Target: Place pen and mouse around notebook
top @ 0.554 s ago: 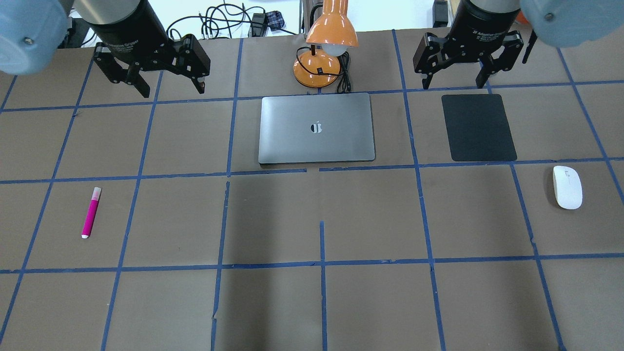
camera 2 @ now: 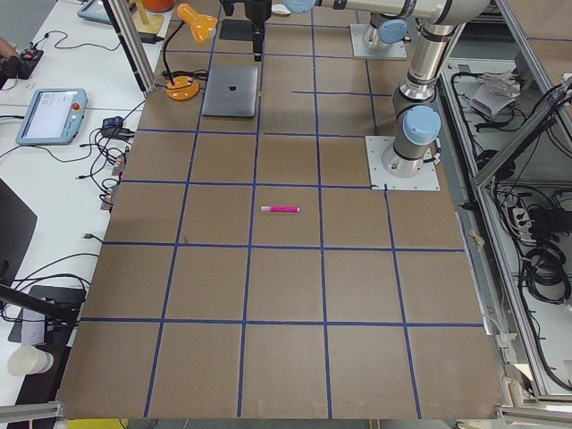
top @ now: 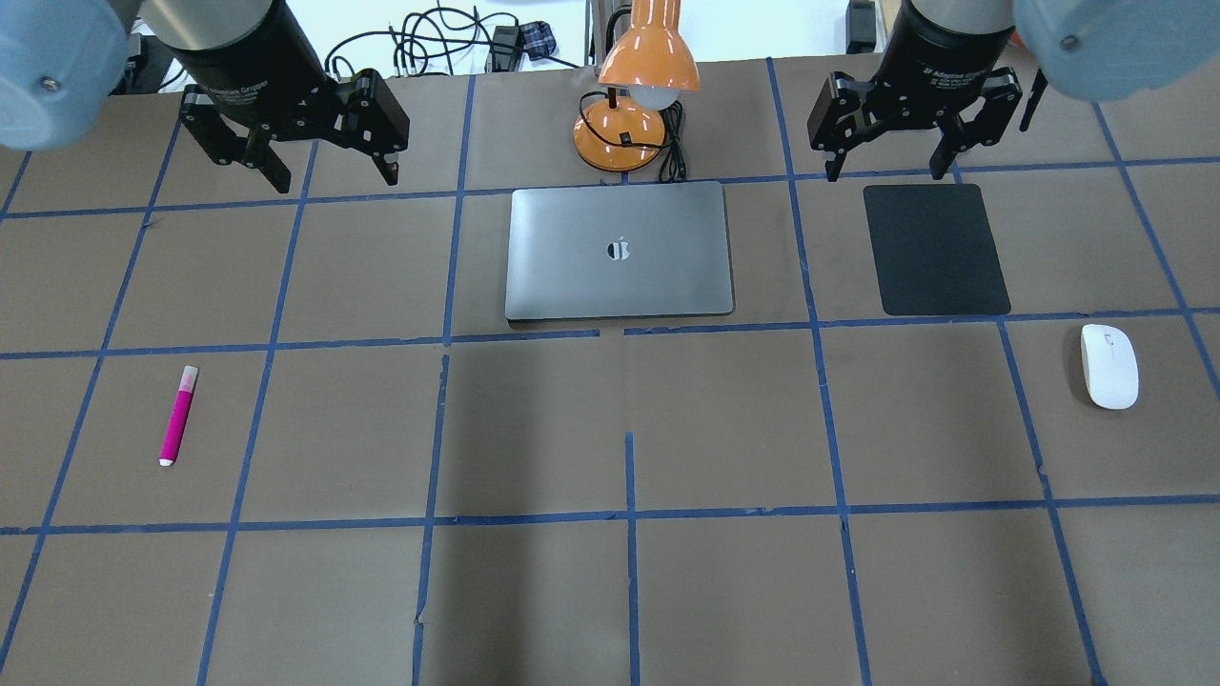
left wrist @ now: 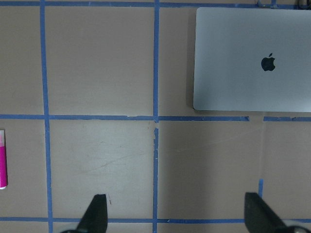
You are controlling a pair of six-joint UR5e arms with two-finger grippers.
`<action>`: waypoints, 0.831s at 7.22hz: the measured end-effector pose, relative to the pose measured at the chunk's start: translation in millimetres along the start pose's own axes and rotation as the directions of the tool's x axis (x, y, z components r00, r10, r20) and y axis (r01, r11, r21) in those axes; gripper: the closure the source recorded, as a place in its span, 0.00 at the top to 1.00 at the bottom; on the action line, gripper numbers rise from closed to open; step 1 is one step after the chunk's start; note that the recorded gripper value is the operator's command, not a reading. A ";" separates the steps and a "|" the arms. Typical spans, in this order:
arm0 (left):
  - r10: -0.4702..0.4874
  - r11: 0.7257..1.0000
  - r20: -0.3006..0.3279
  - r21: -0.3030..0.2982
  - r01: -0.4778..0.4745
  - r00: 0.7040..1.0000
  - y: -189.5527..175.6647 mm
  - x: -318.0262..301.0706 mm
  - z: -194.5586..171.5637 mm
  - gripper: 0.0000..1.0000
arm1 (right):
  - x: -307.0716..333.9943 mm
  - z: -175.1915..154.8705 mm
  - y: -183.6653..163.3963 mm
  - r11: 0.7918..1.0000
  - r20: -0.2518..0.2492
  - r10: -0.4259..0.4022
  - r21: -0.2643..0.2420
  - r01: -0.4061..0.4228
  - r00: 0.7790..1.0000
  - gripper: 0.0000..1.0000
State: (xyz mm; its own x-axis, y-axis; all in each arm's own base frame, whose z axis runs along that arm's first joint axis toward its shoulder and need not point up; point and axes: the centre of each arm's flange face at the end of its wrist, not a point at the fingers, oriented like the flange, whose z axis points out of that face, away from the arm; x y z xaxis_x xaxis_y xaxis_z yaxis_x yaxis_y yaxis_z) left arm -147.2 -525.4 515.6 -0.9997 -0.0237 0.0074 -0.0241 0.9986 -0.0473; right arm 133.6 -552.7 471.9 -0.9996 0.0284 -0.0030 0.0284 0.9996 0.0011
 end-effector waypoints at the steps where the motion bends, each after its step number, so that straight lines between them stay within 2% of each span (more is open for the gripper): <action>1: 0.002 1.000 0.002 0.001 -0.002 1.000 0.8 -0.9 -0.8 1.00 | -0.1 -2.8 0.8 1.000 0.002 -0.002 0.013 0.002 1.000 1.00; 3: -0.019 0.999 0.007 -0.027 0.020 1.000 -0.1 -23.9 12.6 1.00 | 2.2 -5.7 1.9 1.000 -0.004 -0.004 0.026 0.004 1.000 1.00; 5: -0.019 0.993 0.003 -0.116 0.019 1.000 -1.1 -90.1 59.3 1.00 | 34.2 7.6 -6.4 1.000 -0.007 0.007 0.003 -0.007 1.000 1.00; 6: -0.044 0.987 -0.006 -0.157 0.043 0.999 -1.1 -133.0 90.4 1.00 | 82.6 32.2 -17.4 0.999 -0.010 0.040 -0.027 -0.041 0.999 1.00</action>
State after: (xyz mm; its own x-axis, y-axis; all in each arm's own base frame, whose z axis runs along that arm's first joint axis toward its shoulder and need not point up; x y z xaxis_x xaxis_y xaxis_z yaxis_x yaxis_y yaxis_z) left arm -14.7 -527.7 424.4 -0.9976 -0.0678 0.0153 -0.0657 0.9917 0.1102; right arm 50.6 -567.7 439.5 -0.9976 0.0687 0.0067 0.0689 0.9972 0.0283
